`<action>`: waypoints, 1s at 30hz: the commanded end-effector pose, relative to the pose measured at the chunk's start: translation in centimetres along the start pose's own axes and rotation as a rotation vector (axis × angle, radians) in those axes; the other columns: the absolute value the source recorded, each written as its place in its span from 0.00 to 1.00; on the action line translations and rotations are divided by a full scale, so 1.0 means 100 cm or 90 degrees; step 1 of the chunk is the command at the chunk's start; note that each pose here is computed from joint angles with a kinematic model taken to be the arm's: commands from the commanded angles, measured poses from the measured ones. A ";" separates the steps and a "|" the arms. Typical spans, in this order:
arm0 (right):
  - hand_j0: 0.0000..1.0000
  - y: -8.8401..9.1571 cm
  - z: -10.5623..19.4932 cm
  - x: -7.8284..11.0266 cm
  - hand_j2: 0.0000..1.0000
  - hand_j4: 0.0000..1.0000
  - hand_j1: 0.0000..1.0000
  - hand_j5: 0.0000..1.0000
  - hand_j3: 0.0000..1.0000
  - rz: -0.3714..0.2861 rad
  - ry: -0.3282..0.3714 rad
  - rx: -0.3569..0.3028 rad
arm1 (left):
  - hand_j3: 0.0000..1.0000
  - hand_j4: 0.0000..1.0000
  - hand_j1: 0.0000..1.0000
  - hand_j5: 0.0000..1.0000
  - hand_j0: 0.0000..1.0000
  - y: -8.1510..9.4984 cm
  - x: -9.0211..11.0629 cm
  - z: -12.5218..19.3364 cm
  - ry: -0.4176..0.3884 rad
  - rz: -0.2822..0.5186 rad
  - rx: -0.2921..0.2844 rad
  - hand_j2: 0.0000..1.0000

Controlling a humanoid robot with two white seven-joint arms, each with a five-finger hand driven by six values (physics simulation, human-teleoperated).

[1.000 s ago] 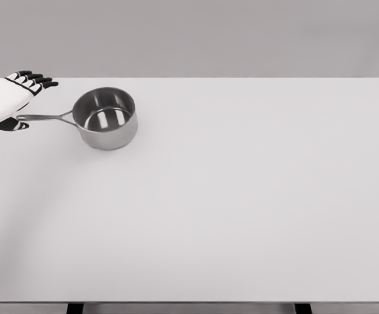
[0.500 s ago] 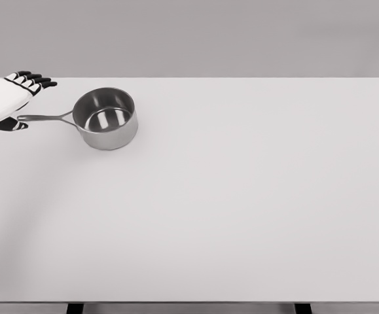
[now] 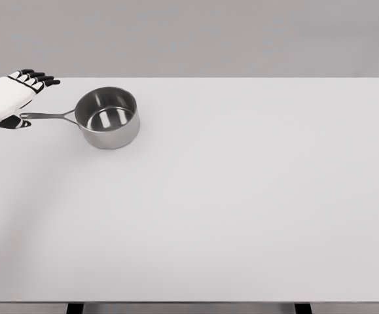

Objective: Rotate pot handle

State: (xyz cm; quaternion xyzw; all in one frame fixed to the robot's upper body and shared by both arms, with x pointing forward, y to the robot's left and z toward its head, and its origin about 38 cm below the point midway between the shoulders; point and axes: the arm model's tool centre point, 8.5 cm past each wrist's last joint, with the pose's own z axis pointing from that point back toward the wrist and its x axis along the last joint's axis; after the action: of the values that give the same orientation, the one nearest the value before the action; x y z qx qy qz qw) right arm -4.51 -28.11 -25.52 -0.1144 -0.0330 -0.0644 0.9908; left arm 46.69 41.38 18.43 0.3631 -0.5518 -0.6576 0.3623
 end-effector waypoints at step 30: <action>1.00 0.000 0.000 0.000 1.00 1.00 1.00 1.00 1.00 -0.001 0.000 0.000 | 1.00 1.00 1.00 1.00 1.00 0.012 0.062 0.022 -0.118 -0.016 0.041 1.00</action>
State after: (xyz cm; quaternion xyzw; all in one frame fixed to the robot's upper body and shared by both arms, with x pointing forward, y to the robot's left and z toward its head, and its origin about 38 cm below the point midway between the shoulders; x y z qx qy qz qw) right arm -4.51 -28.11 -25.52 -0.1144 -0.0330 -0.0644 0.9908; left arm 42.05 37.06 17.96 0.3183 -0.5866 -0.6807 0.3020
